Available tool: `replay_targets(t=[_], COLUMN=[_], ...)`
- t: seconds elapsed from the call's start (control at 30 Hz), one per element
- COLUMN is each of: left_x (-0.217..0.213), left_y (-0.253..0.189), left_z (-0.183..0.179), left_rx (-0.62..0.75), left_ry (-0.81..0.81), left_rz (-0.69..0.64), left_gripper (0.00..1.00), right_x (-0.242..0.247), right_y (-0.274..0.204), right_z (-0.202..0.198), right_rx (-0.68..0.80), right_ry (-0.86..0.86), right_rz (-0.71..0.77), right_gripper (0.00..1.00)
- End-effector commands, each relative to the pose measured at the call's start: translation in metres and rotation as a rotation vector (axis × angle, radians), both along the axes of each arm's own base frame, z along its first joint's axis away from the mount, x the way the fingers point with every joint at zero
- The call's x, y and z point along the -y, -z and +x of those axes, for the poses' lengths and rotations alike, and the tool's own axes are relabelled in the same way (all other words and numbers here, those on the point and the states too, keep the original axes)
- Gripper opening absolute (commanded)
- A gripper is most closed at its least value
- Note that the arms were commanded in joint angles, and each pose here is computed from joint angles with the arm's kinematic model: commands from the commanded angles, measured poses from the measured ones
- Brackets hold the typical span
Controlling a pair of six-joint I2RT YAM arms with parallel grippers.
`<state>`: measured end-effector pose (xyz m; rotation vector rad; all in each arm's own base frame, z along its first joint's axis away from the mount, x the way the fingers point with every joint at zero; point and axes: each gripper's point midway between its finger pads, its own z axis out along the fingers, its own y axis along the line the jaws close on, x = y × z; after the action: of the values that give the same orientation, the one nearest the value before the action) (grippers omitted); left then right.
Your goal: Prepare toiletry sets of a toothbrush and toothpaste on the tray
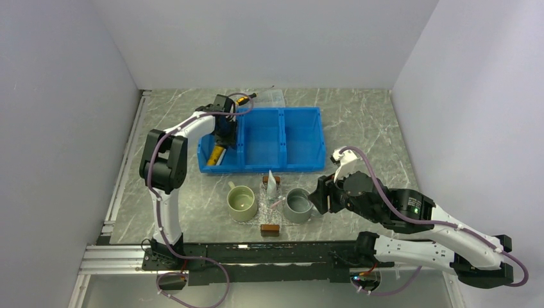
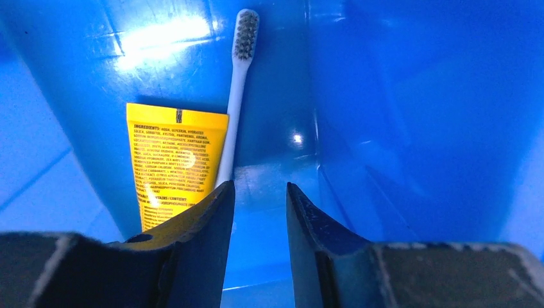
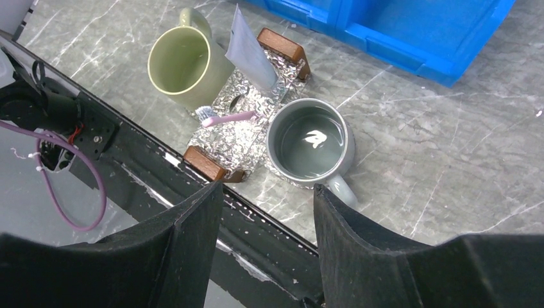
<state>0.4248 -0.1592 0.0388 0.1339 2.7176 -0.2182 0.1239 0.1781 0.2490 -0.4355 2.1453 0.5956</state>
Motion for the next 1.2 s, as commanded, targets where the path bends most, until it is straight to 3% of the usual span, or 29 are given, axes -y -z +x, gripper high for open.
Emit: replay_targets(t=[0.0,0.53,1.17], left_x=[-0.006,-0.026,-0.052], left_y=[-0.007,-0.022,-0.037], left_z=[0.008,0.017,0.017], left_rx=[0.017,0.046,0.092], left_ry=[-0.024,-0.069,-0.124], left_rz=[0.027,0.02,0.116], left_gripper=[0.41,0.41,0.41], right_x=[-0.006,-0.007,-0.008], right_y=[-0.005,0.002,0.001], right_z=[0.001,0.001,0.0], right_rx=[0.007,0.0,-0.004], right_ry=[-0.001,-0.001,-0.01], right_rz=[0.032,0.024,0.028], right_gripper=[0.56,0.56,0.56])
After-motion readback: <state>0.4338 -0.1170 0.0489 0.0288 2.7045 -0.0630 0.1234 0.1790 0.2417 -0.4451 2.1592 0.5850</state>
